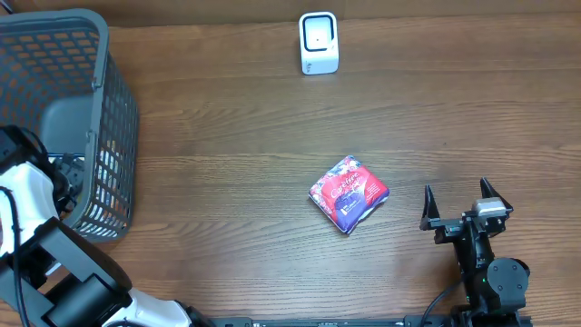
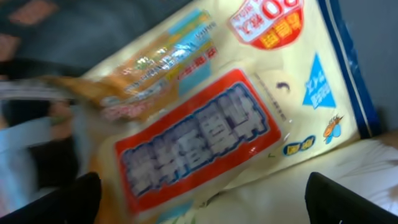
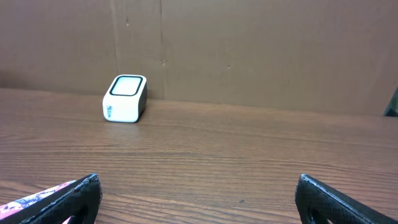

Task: Scan the item barcode
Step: 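Return the left gripper to the basket, then grasp the yellow snack packet in the basket with left gripper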

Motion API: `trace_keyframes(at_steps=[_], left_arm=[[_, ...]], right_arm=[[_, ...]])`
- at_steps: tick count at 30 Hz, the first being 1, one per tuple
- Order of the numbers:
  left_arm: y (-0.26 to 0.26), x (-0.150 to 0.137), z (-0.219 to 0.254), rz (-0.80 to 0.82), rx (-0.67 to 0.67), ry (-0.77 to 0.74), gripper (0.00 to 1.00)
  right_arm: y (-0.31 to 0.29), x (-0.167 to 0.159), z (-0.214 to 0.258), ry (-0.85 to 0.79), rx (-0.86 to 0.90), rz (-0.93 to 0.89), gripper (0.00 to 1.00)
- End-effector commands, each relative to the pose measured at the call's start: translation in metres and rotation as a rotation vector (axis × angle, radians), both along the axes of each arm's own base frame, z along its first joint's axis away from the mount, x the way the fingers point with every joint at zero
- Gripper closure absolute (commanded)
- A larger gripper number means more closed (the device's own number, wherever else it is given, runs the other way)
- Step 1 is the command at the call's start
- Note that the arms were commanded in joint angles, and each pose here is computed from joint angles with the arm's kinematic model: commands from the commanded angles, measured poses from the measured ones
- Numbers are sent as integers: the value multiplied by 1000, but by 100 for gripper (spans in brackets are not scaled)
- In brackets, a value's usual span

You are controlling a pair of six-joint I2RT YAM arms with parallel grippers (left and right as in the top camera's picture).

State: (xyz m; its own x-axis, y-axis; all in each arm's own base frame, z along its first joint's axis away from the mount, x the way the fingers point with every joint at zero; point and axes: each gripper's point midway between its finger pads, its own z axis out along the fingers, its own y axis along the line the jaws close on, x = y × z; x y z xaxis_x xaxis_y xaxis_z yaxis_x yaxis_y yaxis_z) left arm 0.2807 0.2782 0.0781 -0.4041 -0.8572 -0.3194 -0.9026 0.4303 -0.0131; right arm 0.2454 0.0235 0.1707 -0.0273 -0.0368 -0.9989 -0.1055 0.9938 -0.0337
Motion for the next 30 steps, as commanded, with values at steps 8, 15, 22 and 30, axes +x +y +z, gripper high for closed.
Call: trace_keyframes(at_steps=[8, 15, 22, 30], left_arm=[[-13, 10, -33, -141, -18, -1, 32], [-7, 15, -30, -259, 37, 17, 33], [13, -28, -28, -189, 142, 247, 12], [4, -26, -38, -207, 89, 236, 34]], right_arm=[[0, 0, -1, -8, 0, -2, 0], [0, 0, -1, -8, 0, -2, 0], [0, 0, -1, -8, 0, -2, 0], [0, 0, -1, -8, 0, -2, 0]])
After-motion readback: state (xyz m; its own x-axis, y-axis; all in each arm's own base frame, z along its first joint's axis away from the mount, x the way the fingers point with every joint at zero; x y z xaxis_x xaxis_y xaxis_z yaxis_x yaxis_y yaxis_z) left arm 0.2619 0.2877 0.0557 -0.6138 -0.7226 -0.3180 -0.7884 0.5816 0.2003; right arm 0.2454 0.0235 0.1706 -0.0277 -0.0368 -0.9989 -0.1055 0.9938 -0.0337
